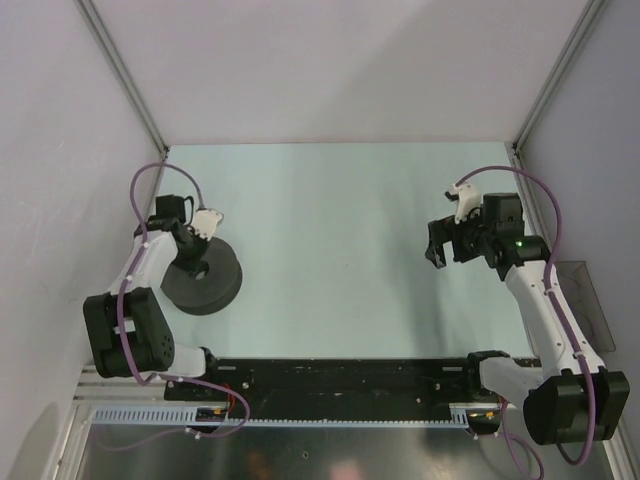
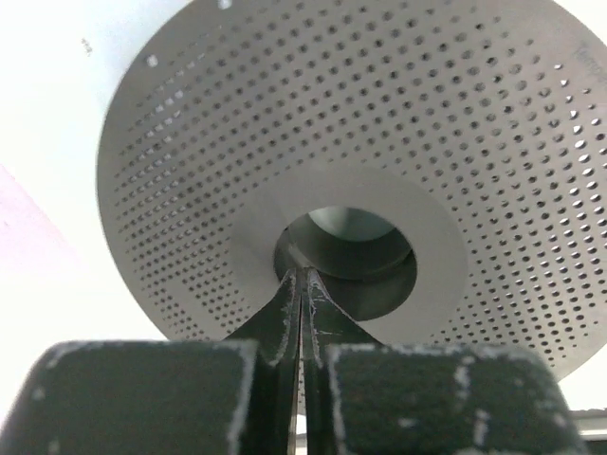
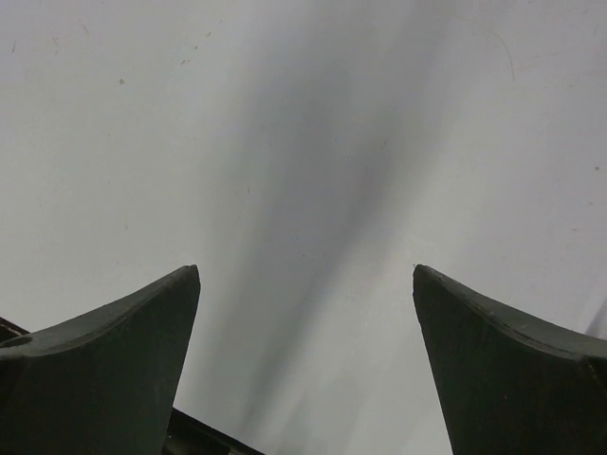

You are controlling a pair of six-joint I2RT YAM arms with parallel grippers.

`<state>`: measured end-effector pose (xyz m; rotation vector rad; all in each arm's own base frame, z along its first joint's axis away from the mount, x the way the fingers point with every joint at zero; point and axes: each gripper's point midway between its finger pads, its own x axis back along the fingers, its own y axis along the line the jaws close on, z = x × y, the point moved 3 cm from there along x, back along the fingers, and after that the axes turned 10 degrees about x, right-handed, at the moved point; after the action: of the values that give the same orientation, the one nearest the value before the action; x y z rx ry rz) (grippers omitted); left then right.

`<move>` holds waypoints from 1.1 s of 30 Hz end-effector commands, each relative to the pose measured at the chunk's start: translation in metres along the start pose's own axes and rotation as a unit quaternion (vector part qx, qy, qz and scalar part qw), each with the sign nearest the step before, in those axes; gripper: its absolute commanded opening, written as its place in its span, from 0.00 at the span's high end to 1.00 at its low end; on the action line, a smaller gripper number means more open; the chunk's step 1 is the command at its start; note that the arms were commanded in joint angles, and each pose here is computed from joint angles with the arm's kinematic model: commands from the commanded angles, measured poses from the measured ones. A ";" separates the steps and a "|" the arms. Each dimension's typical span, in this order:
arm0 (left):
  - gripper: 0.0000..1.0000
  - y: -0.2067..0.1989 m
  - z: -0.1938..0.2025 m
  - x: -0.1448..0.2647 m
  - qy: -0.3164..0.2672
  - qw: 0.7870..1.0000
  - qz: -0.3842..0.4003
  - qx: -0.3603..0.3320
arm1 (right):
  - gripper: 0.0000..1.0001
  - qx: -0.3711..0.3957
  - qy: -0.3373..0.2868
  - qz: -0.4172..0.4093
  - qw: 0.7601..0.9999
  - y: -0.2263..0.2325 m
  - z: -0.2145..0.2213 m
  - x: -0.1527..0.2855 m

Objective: Wrap the cables

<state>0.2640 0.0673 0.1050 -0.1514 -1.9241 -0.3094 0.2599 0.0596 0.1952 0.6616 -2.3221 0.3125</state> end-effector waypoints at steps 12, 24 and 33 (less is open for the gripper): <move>1.00 -0.132 -0.022 -0.020 -0.012 0.980 0.100 -0.170 | 0.01 -0.035 -0.064 0.016 0.997 -0.024 -0.026 0.037; 1.00 -0.307 -0.054 0.004 -0.022 0.930 0.242 -0.274 | 0.01 -0.098 -0.052 0.045 0.993 -0.053 -0.028 0.050; 1.00 -0.368 -0.097 0.012 -0.054 0.916 0.271 -0.290 | 0.01 -0.104 -0.031 0.060 0.992 -0.060 -0.018 0.059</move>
<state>0.2496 -0.2791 0.0792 -1.0233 -1.7136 -0.5546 0.2685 -0.0037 0.2382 0.4393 -2.4080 0.1009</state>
